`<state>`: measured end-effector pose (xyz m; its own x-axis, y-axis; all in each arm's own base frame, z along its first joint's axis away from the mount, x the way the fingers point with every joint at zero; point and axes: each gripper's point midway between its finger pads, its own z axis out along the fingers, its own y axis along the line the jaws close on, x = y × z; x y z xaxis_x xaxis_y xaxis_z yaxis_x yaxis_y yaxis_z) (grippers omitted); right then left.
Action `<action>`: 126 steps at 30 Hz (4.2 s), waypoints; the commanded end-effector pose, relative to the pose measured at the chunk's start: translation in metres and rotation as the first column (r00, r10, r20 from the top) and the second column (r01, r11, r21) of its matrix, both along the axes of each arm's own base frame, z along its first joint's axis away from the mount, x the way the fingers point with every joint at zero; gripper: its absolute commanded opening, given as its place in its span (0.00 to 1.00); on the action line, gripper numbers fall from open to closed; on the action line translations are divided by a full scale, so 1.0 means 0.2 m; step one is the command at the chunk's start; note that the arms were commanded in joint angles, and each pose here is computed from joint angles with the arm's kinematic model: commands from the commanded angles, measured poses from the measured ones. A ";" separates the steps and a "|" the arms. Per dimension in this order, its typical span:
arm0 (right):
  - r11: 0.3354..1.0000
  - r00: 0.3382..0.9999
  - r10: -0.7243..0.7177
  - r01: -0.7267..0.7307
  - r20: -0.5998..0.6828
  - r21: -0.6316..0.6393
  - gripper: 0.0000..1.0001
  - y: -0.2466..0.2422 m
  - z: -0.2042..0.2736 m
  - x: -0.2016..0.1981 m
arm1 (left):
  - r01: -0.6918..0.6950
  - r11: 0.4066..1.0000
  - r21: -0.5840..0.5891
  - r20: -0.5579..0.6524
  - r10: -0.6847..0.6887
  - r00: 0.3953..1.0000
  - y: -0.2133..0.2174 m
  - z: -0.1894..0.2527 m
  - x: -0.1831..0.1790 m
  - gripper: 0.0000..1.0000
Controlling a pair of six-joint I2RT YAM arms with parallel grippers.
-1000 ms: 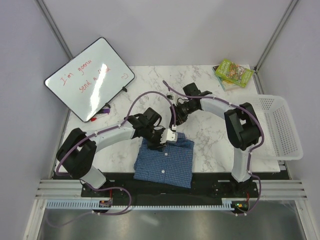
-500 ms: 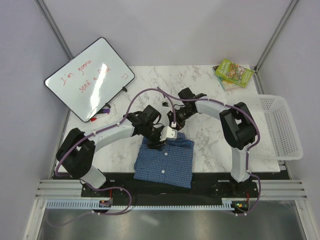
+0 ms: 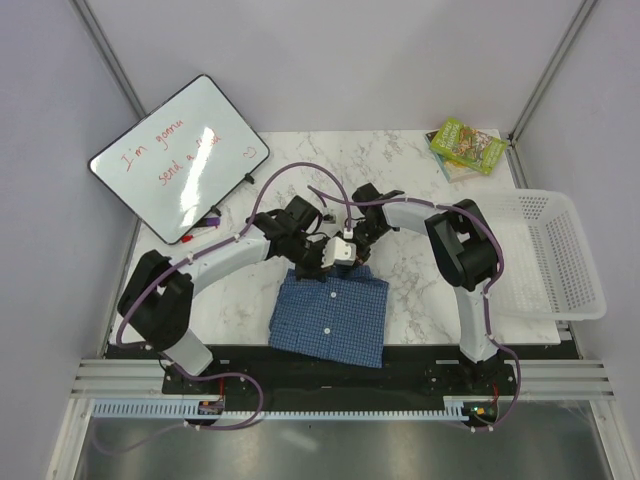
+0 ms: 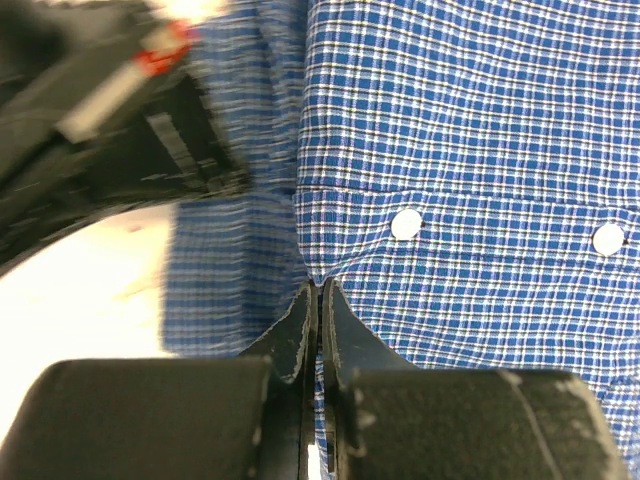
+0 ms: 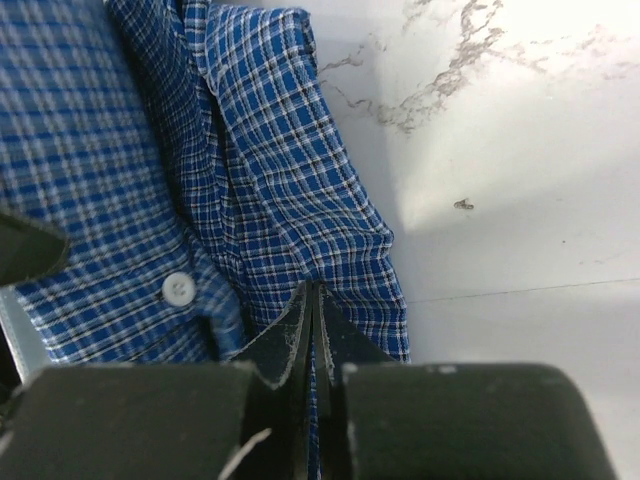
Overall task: Fold and stack the long sleeve shirts
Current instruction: Fold the shirt
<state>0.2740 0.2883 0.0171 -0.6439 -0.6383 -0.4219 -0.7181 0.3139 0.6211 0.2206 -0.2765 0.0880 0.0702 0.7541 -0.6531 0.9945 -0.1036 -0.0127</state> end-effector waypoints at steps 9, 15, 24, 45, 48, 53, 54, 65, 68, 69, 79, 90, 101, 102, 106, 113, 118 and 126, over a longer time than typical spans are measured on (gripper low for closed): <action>0.999 0.997 0.042 -0.042 0.064 0.001 0.05 -0.01 0.01 0.07 | -0.061 0.994 -0.095 0.158 0.075 0.985 -0.07 0.05 0.38 0.02; 0.999 0.990 -0.018 0.014 0.143 0.031 0.09 -0.03 0.19 0.27 | -0.036 0.993 -0.117 0.157 0.054 0.986 -0.08 0.07 0.35 0.02; 0.999 0.997 0.032 -0.033 0.074 0.012 0.08 0.01 0.03 0.21 | -0.015 0.990 -0.139 0.183 0.041 0.982 -0.10 0.12 0.37 0.02; 0.999 0.996 0.048 -0.048 0.074 -0.012 0.07 0.02 -0.03 0.24 | -0.059 0.990 -0.130 0.215 0.086 0.973 -0.15 0.02 0.51 0.02; 1.000 0.992 0.019 -0.018 0.125 -0.009 0.11 0.01 0.03 0.35 | -0.097 0.987 -0.131 0.221 0.124 0.967 -0.15 0.04 0.55 0.15; 0.998 0.949 -0.041 0.052 0.312 -0.026 0.24 -0.05 0.24 0.63 | -0.174 0.968 -0.182 0.154 0.203 0.967 -0.05 0.26 0.55 0.38; 0.997 0.940 -0.061 0.073 0.336 -0.025 0.28 -0.08 0.28 0.68 | -0.221 0.956 -0.192 0.114 0.245 0.963 -0.03 0.29 0.54 0.42; 0.993 0.956 -0.049 0.077 0.289 -0.087 0.78 -0.43 0.59 0.35 | -0.501 0.856 -0.130 -0.303 0.447 0.842 0.25 0.29 0.46 0.79; 0.994 0.972 -0.029 0.052 0.232 -0.094 0.86 -0.47 0.53 0.17 | -0.529 0.842 -0.105 -0.352 0.466 0.812 0.28 0.24 0.48 0.84; 0.995 0.975 -0.023 0.045 0.220 -0.094 0.87 -0.48 0.51 0.15 | -0.536 0.838 -0.105 -0.373 0.466 0.802 0.29 0.22 0.49 0.85; 0.987 0.986 -0.086 0.103 0.143 -0.120 0.93 -0.48 0.29 0.10 | -0.524 0.851 -0.038 -0.511 0.434 0.742 0.29 0.02 0.45 0.99; 0.998 1.000 -0.022 0.022 0.010 -0.061 0.46 -0.44 0.31 -0.08 | -0.504 0.863 -0.040 -0.640 0.365 0.677 0.27 -0.02 0.33 0.98; 0.993 0.995 -0.055 0.064 0.088 -0.104 0.00 -0.44 0.43 0.07 | -0.571 0.821 -0.011 -0.694 0.405 0.595 0.30 0.03 0.38 0.02; 0.990 0.994 -0.055 0.067 0.091 -0.126 0.00 -0.46 0.42 0.07 | -0.580 0.814 0.003 -0.699 0.417 0.581 0.31 0.00 0.40 0.02; 0.970 0.991 -0.059 0.086 0.123 -0.227 0.00 -0.53 0.30 0.12 | -0.609 0.787 0.096 -0.723 0.476 0.501 0.33 -0.10 0.42 0.02; 0.941 0.965 -0.190 0.232 0.181 -0.248 0.00 -0.51 0.16 0.31 | -0.690 0.705 0.165 -0.636 0.611 0.472 0.40 -0.25 0.56 0.04; 0.935 0.950 -0.263 0.294 0.170 -0.197 0.26 -0.47 0.24 0.36 | -0.728 0.673 0.132 -0.633 0.622 0.461 0.43 -0.16 0.64 0.37; 0.866 0.869 -0.483 0.492 0.108 -0.088 0.93 -0.63 0.54 0.21 | -0.906 0.412 0.095 -0.622 0.736 0.269 0.60 0.21 0.45 0.99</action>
<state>0.3307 0.1745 0.0783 -0.8137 -0.4443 -0.3748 -0.5793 0.6738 0.4587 0.3261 -0.1692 0.0813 -0.8771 0.1966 -0.4383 0.4613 0.5991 -0.6544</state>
